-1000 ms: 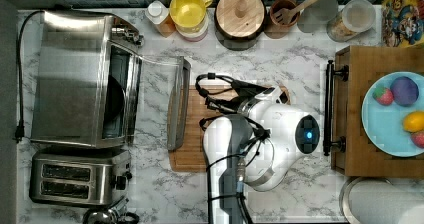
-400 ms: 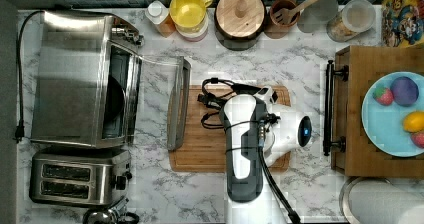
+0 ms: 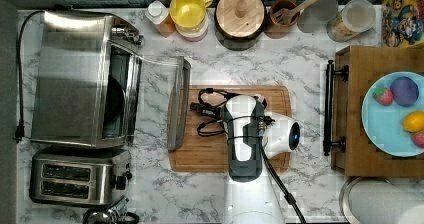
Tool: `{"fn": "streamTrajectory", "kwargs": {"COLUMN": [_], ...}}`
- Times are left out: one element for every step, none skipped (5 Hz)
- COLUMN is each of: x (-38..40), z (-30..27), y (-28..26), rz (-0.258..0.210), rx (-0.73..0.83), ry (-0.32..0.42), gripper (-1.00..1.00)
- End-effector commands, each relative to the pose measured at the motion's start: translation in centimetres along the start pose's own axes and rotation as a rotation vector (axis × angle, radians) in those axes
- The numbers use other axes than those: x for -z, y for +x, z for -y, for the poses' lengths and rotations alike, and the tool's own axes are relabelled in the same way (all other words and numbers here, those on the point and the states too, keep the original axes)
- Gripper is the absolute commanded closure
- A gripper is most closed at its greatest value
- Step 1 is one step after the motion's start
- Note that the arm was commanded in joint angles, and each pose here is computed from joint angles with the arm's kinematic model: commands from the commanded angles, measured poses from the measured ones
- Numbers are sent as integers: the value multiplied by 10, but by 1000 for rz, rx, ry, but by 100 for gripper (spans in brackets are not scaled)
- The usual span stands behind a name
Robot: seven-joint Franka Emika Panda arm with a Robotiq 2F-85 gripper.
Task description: Close the oven.
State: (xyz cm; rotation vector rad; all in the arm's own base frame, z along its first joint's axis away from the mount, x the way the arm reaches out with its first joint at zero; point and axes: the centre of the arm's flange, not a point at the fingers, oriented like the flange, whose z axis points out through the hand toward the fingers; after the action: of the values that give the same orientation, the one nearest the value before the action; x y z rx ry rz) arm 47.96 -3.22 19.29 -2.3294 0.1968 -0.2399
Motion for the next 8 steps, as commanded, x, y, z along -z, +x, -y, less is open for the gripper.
{"fn": "streamTrajectory", "kwargs": {"x": [16, -11, -22, -30, -30, -36, -49, -52], "z": [79, 84, 94, 92, 98, 102, 115, 144], "y": [57, 56, 59, 63, 69, 66, 58, 49], "rz": [-44, 21, 42, 58, 47, 81, 131, 137], "rx": [208, 205, 190, 142, 91, 74, 81, 128], "ry": [66, 71, 50, 69, 75, 137, 166, 197], "gripper": [100, 100, 100, 100, 100, 100, 100, 100]}}
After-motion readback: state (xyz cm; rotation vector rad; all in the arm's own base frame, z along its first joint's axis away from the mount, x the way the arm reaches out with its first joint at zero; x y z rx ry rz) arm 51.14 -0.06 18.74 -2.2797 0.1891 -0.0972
